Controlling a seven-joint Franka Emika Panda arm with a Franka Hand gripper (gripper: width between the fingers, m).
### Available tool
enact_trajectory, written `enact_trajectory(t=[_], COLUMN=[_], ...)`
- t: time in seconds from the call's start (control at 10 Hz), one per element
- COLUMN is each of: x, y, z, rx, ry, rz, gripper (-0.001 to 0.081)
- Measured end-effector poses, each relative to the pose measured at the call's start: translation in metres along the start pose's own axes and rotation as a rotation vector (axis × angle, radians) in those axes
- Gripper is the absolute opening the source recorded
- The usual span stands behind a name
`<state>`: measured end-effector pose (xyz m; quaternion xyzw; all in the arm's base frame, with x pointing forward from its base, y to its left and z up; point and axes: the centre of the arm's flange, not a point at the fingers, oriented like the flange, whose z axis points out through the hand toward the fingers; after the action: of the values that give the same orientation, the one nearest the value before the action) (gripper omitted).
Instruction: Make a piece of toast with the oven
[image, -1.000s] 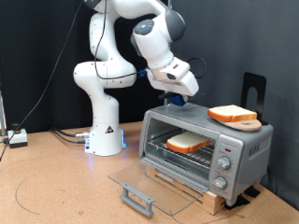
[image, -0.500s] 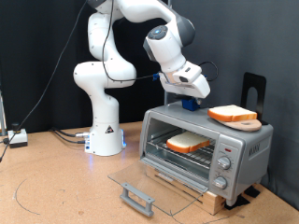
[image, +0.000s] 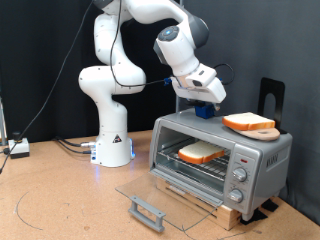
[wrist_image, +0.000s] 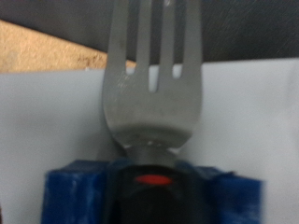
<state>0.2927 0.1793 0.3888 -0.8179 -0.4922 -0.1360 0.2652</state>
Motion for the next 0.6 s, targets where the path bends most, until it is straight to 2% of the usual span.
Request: enact_trajectory(t=[0.3,0.5,0.6], x=[0.001,-0.001,-0.008], y=[-0.003,0.001,0.009], z=[-0.037,-0.036,-0.042], rx=[0.026,0.021,0.009], ry=[0.098,0.091,0.091], rz=[-0.040,-0.030,-0.024], gripper=[0.0809,0.0809,0.0809])
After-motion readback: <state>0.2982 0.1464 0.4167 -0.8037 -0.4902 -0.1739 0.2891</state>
